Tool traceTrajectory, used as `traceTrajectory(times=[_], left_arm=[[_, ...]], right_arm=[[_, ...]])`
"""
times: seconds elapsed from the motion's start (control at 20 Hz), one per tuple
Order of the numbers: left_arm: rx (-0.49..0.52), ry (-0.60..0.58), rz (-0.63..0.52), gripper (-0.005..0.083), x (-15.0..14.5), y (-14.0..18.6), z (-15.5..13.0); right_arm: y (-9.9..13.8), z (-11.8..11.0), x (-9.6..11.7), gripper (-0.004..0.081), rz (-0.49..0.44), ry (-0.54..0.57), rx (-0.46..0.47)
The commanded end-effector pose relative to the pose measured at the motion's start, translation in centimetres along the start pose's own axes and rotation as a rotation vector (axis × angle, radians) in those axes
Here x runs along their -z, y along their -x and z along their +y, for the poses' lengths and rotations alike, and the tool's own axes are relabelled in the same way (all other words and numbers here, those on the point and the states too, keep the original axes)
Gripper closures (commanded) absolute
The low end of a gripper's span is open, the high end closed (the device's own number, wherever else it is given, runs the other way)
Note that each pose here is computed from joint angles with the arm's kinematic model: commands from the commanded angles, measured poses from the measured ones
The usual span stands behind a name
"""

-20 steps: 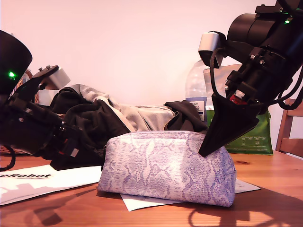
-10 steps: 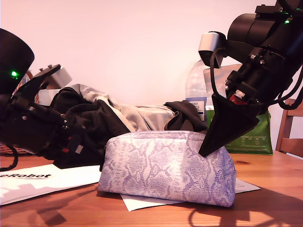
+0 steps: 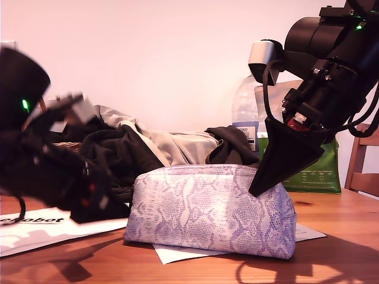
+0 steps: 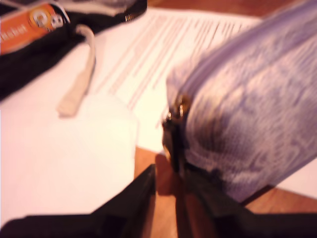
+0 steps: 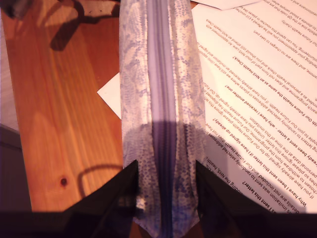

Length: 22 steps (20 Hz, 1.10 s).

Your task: Open the zipper in the zip bag in front of you

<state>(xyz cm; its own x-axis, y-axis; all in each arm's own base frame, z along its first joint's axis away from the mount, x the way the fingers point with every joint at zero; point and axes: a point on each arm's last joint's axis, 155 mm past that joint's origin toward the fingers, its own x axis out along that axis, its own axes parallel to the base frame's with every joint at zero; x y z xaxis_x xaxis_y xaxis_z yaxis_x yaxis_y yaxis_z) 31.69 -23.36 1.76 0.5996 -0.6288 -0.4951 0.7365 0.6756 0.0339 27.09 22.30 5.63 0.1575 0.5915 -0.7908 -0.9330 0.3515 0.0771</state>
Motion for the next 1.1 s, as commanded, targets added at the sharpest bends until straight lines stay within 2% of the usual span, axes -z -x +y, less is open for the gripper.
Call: traceTrajectory(times=[0.0,0.2,0.35,0.4,0.7,0.8,1.05], left_arm=[[0.006,-0.009,-0.028,0.0695,-0.8,-0.2,-0.3],[-0.007,-0.026,-0.095,0.0685,-2.6,-0.1,0.0],[-0.006,-0.025,-0.094,0.0591,-2.5,-0.1,0.0],[-0.007,-0.025,-0.093,0.0585,-2.5,-0.1,0.0],[-0.06,0.043,-0.129,0.0618,-3.5,0.0,1.1],[-0.052,0.044,-0.13,0.0643,-3.5,0.0,0.9],[-0.036,0.039,-0.136,0.0644,-3.8,-0.1,0.5]], right_arm=[[-0.4,0.2,-0.1,0.0476,0.006,0.006,-0.012],[-0.4,0.2,-0.1,0.0476,0.007,0.006,-0.013],[-0.4,0.2,-0.1,0.0476,0.006,0.007,-0.012],[-0.4,0.2,-0.2,0.0476,0.005,0.007,-0.011],[-0.4,0.2,-0.2,0.0476,0.005,0.007,-0.011],[-0.4,0.2,-0.2,0.0476,0.005,0.007,-0.011],[-0.4,0.2,-0.2,0.0476,0.005,0.007,-0.011]])
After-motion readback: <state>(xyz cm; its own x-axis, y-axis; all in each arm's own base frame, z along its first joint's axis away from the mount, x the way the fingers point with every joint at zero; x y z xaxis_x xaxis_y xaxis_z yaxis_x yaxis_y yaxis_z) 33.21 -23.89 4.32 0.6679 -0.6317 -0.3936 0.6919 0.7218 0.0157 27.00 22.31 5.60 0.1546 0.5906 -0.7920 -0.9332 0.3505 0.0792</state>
